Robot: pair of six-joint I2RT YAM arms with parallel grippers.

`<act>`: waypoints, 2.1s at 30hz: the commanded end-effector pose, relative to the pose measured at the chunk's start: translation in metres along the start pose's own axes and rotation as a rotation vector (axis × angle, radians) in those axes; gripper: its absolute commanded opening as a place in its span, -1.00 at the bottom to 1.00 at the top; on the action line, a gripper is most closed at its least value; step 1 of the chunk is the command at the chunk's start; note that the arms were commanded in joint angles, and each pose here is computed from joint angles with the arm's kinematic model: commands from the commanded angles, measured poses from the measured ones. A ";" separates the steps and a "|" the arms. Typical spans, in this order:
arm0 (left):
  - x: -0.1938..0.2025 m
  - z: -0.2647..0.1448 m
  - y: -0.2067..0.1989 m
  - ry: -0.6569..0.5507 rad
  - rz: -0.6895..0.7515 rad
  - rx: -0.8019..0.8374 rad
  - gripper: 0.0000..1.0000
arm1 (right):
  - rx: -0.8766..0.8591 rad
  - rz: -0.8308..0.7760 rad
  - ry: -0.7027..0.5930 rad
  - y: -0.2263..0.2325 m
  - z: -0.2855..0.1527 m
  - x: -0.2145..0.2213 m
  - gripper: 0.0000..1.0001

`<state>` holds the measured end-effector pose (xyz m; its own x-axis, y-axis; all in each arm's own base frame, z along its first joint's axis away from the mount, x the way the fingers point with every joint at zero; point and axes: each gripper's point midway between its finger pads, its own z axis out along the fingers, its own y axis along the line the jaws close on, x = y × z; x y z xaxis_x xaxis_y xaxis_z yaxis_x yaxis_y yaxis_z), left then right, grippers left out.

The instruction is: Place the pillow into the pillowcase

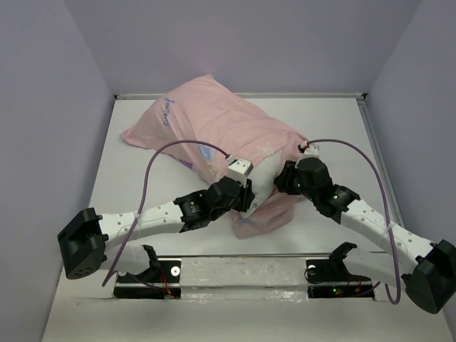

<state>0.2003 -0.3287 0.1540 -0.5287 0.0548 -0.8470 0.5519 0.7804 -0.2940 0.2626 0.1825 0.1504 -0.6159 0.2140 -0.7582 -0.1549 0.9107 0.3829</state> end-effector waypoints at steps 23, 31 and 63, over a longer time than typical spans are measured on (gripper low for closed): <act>-0.101 0.049 0.023 -0.254 -0.040 -0.048 -0.64 | -0.336 -0.078 0.054 0.055 -0.094 -0.014 -1.00; -0.117 0.071 0.020 -0.275 -0.088 -0.002 -0.69 | -0.402 -0.182 0.066 0.077 -0.099 -0.034 -1.00; -0.177 -0.064 -0.053 -0.445 -0.187 0.321 0.15 | -0.279 -0.202 -0.376 0.092 -0.072 -0.149 -1.00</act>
<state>0.2487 -0.3495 0.2714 -0.4062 -0.2649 -0.8746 0.5994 0.6452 -0.4738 0.2495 0.2176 0.3069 -0.4010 0.1145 -0.9089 -0.5475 0.7655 0.3380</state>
